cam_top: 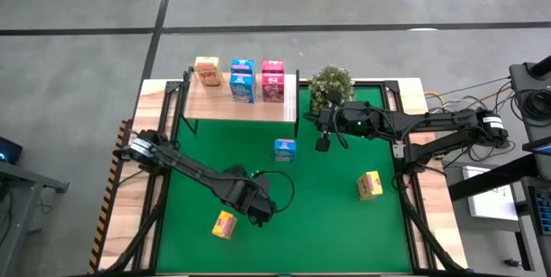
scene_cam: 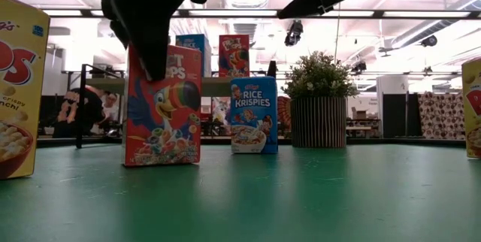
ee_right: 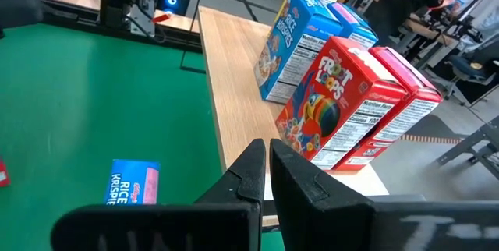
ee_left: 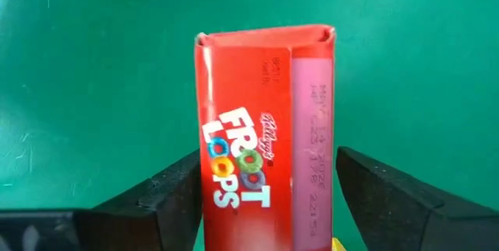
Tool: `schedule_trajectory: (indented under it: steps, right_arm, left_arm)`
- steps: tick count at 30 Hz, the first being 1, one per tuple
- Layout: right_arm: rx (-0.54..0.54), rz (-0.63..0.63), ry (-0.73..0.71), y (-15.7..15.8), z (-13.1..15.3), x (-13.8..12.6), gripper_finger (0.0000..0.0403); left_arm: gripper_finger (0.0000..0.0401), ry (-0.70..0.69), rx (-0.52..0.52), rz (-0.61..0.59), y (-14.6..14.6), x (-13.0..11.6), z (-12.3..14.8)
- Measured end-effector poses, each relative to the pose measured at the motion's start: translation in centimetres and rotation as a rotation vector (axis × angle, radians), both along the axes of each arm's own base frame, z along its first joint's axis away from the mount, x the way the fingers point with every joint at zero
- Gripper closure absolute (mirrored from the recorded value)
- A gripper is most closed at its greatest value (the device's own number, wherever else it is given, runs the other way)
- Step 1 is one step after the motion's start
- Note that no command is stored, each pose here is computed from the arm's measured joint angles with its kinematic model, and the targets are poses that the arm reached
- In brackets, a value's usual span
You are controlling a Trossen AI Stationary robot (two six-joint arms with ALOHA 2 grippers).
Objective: Stack cereal on shelf
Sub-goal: Put the red cereal box on the shelf aligned with the other red cereal boxes
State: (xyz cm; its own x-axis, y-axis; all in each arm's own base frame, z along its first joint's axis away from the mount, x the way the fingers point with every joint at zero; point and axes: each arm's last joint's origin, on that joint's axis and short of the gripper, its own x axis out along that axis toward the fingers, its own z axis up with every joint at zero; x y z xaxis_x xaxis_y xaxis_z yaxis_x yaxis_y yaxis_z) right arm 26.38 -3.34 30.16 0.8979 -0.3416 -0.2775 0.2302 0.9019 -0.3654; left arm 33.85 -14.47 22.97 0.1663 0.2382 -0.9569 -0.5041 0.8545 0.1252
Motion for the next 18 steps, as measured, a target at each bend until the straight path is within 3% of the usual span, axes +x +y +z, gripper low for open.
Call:
schedule_trajectory:
  steps: [10, 18]
  right_arm:
    - [0.000, 0.000, -0.006, 0.00, 0.05, 0.02, 0.0390]
    - [0.001, 0.000, 0.004, -0.01, -0.05, -0.01, 0.0390]
  left_arm:
    - [0.0206, 0.008, 0.006, -0.035, -0.02, -0.16, 0.21]
    - [0.0228, 0.016, 0.028, -0.109, -0.02, -0.09, 0.65]
